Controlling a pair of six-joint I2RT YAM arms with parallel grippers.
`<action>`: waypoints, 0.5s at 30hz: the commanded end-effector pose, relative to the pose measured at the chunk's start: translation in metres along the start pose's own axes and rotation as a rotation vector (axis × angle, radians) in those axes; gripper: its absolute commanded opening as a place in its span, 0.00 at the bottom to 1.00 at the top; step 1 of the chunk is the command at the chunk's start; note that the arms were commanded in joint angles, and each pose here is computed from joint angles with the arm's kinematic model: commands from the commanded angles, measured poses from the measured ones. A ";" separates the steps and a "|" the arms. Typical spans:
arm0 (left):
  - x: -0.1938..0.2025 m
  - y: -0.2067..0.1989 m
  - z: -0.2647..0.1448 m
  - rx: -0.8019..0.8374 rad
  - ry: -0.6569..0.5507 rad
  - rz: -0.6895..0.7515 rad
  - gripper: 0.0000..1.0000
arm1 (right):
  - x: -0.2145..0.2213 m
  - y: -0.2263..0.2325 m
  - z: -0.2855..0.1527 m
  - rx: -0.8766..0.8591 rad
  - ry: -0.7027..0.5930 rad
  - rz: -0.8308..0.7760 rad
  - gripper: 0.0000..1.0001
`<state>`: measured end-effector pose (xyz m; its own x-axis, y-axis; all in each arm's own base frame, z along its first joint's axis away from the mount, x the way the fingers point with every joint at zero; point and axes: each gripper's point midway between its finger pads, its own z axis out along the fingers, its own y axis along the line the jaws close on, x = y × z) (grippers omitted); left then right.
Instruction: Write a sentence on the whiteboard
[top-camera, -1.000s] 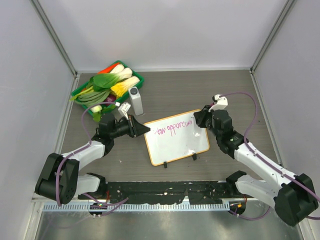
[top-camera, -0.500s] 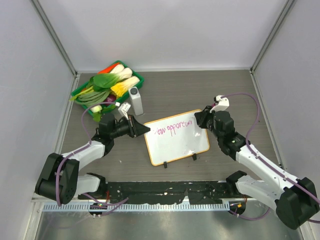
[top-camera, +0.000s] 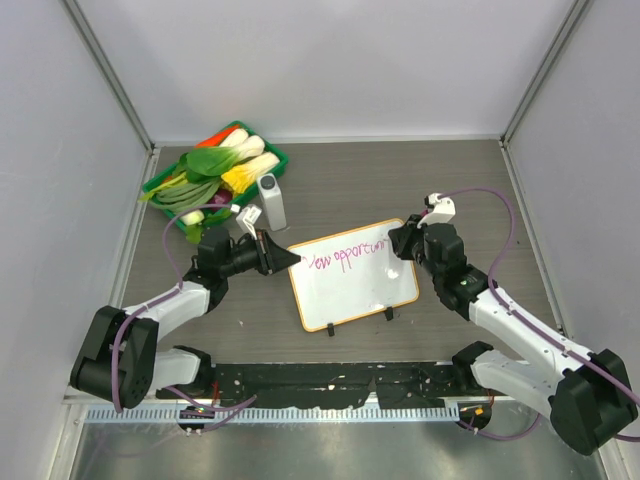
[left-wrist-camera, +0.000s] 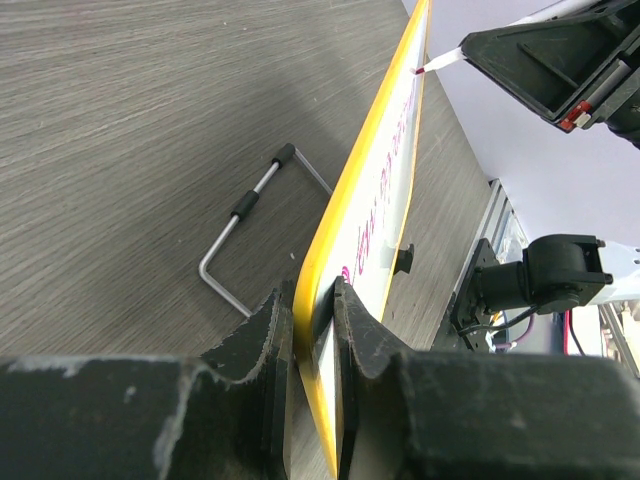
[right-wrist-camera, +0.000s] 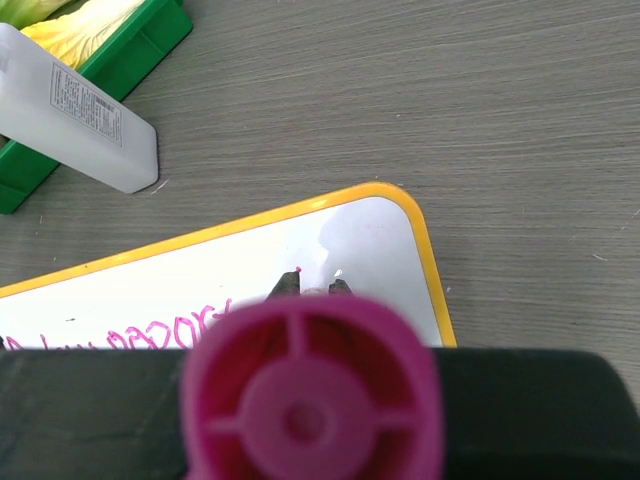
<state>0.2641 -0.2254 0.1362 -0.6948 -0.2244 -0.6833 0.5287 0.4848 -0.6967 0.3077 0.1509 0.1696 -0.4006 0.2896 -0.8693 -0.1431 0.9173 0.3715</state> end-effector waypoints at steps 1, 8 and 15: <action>0.003 0.014 0.001 -0.061 0.005 0.057 0.00 | -0.004 -0.010 0.001 0.055 -0.018 -0.006 0.01; 0.003 0.014 0.001 -0.060 0.006 0.055 0.00 | -0.010 -0.018 -0.003 0.102 -0.038 -0.007 0.01; 0.003 0.014 0.001 -0.060 0.006 0.055 0.00 | -0.016 -0.009 -0.005 0.059 -0.048 0.001 0.01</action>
<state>0.2641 -0.2254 0.1362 -0.6945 -0.2245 -0.6836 0.5290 0.4847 -0.6966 0.3087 0.1397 0.1678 -0.3870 0.2902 -0.8752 -0.0910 0.9325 0.3494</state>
